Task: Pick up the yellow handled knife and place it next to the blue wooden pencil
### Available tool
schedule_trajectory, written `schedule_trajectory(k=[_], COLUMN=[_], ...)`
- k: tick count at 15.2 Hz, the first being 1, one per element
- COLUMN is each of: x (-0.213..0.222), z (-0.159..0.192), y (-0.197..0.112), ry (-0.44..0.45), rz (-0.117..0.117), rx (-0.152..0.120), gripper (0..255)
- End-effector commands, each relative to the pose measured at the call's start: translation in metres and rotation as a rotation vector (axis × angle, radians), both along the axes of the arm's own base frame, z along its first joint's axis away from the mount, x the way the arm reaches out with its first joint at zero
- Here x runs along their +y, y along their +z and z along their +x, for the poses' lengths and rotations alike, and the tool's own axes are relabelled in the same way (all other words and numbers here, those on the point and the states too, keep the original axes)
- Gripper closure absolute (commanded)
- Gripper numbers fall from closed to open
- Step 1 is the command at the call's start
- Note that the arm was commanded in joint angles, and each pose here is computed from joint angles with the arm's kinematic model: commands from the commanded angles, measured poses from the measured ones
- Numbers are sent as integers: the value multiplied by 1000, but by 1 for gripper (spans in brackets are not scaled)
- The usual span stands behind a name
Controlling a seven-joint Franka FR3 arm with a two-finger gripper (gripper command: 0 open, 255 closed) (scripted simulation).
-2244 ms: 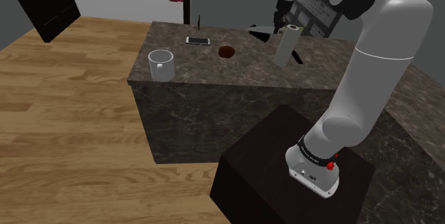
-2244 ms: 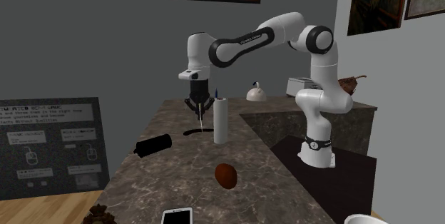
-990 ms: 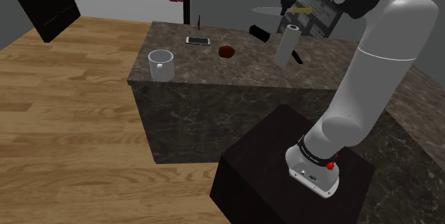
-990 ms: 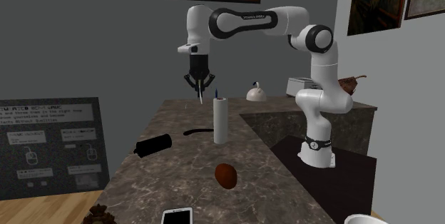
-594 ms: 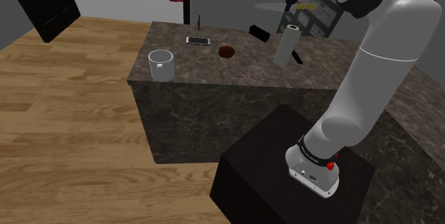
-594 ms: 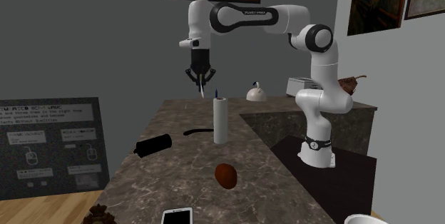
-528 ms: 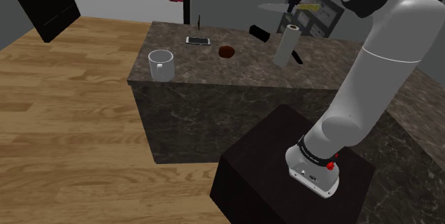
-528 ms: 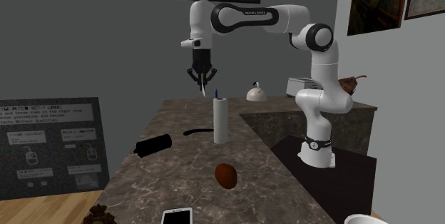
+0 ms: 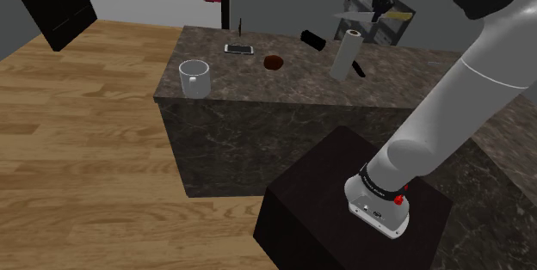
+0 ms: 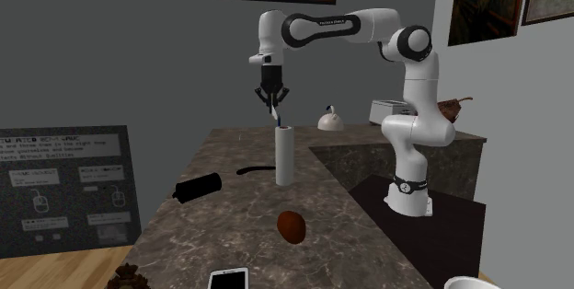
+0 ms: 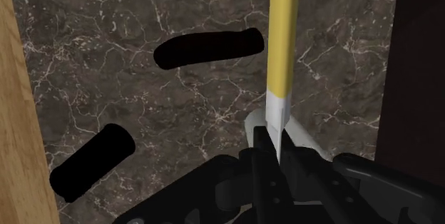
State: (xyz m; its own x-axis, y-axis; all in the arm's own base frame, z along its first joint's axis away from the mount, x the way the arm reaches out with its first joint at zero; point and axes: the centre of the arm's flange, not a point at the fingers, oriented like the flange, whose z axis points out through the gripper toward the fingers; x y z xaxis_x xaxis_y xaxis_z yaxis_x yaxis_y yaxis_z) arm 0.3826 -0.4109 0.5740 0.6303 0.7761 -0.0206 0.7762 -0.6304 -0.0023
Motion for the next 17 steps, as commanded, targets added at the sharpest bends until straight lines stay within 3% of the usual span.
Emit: schedule_trajectory(k=[1, 17], x=[-9, -92], z=[-24, -219], y=[1, 2], ry=[2, 2], rz=[0, 0], rx=[0, 0], gripper=[255, 255])
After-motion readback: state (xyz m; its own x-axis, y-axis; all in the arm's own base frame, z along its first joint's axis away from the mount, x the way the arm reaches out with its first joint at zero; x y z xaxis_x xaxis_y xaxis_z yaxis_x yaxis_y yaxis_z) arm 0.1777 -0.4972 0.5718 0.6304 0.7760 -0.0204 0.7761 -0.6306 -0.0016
